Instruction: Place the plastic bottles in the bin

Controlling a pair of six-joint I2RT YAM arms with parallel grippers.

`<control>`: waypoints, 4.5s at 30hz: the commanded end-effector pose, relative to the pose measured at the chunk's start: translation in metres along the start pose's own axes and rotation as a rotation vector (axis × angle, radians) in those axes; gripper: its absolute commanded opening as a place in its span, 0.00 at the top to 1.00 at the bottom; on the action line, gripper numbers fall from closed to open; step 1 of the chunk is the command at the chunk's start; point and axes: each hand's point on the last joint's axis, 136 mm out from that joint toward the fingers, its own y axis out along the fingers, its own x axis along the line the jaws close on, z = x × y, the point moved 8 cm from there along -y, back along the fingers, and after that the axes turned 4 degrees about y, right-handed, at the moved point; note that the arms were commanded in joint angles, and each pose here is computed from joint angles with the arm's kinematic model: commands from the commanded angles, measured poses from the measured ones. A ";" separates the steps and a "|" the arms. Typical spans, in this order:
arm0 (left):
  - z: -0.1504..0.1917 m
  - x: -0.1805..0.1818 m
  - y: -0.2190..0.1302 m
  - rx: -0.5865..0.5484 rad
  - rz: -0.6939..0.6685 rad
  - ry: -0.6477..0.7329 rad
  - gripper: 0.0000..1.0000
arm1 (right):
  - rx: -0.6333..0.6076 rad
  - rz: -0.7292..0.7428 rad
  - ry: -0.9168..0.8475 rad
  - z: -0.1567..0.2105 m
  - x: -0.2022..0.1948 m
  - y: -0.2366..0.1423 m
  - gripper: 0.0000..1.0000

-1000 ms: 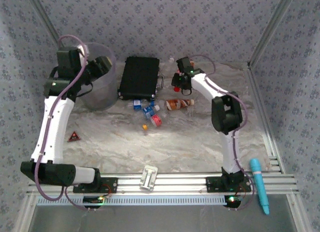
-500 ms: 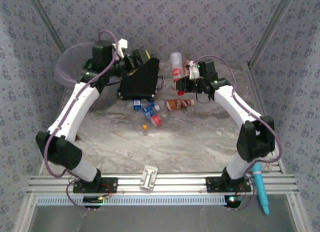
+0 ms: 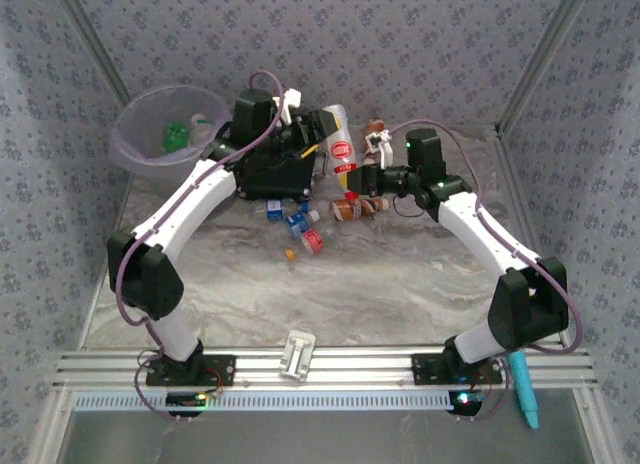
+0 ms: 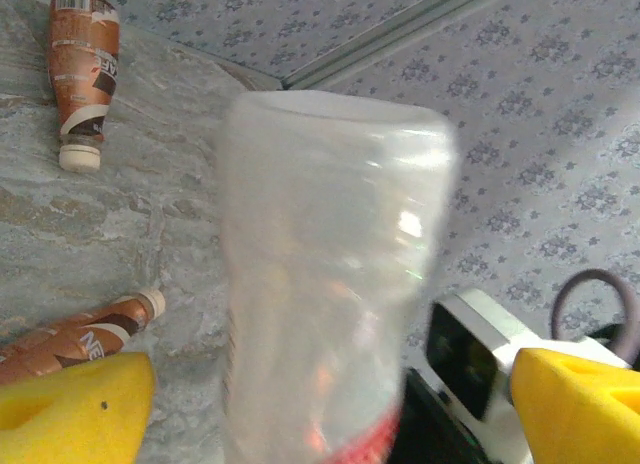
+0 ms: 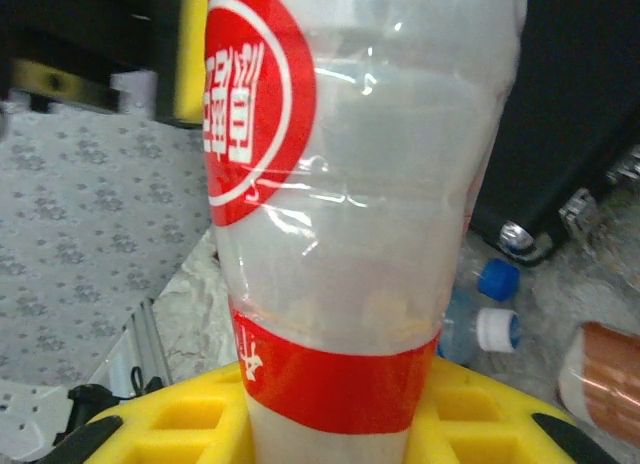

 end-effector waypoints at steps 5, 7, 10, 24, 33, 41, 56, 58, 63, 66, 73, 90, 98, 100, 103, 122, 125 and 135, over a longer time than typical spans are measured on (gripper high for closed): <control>-0.010 -0.011 0.014 -0.042 0.053 0.012 0.18 | 0.023 -0.088 -0.057 0.000 0.027 0.004 0.68; -0.010 -0.011 0.016 -0.046 0.058 0.009 0.25 | 0.033 -0.087 -0.058 0.001 0.027 0.006 0.68; -0.011 -0.011 0.017 -0.046 0.055 0.008 0.38 | 0.035 -0.078 -0.051 0.002 0.024 0.007 0.68; -0.022 -0.023 0.006 -0.057 0.024 0.050 0.61 | 0.024 -0.051 -0.039 -0.006 0.024 0.005 0.27; -0.090 -0.037 -0.081 -0.219 -0.111 0.190 0.62 | -0.043 0.055 -0.054 -0.018 0.033 -0.029 0.18; -0.156 -0.018 -0.215 -0.554 -0.445 0.249 0.62 | -0.027 0.095 0.010 -0.003 0.009 -0.033 0.19; -0.206 0.064 -0.296 -0.768 -1.262 0.436 0.60 | 0.012 0.144 0.122 0.025 -0.031 -0.036 0.19; -0.208 0.077 -0.291 -0.720 -1.306 0.442 0.60 | 0.014 0.153 0.129 0.027 -0.034 -0.038 0.20; -0.200 0.105 -0.275 -0.571 -1.336 0.422 0.57 | 0.005 0.171 0.142 0.030 -0.039 -0.045 0.20; -0.191 0.120 -0.268 -0.497 -1.358 0.403 0.56 | 0.000 0.174 0.149 0.031 -0.041 -0.048 0.20; -0.168 0.144 -0.258 -0.419 -1.347 0.362 0.47 | -0.008 0.182 0.150 0.032 -0.044 -0.051 0.20; -0.183 0.127 -0.258 -0.423 -1.281 0.403 0.33 | -0.017 0.184 0.157 0.033 -0.048 -0.053 0.20; -0.215 0.133 -0.249 -0.489 -1.217 0.397 0.68 | 0.000 0.193 0.168 0.038 -0.050 -0.052 0.20; -0.217 0.146 -0.246 -0.482 -1.225 0.368 0.71 | 0.006 0.200 0.171 0.040 -0.051 -0.051 0.20; -0.215 0.165 -0.244 -0.456 -1.221 0.309 0.76 | 0.013 0.213 0.170 0.042 -0.051 -0.053 0.20; -0.189 0.184 -0.235 -0.416 -1.180 0.245 0.73 | -0.029 0.263 0.183 0.030 -0.051 -0.060 0.20; -0.194 0.171 -0.238 -0.431 -1.158 0.266 0.54 | -0.048 0.301 0.202 0.028 -0.055 -0.063 0.19; -0.194 0.121 -0.244 -0.465 -1.087 0.343 0.28 | -0.140 0.594 0.314 0.017 -0.083 -0.084 0.08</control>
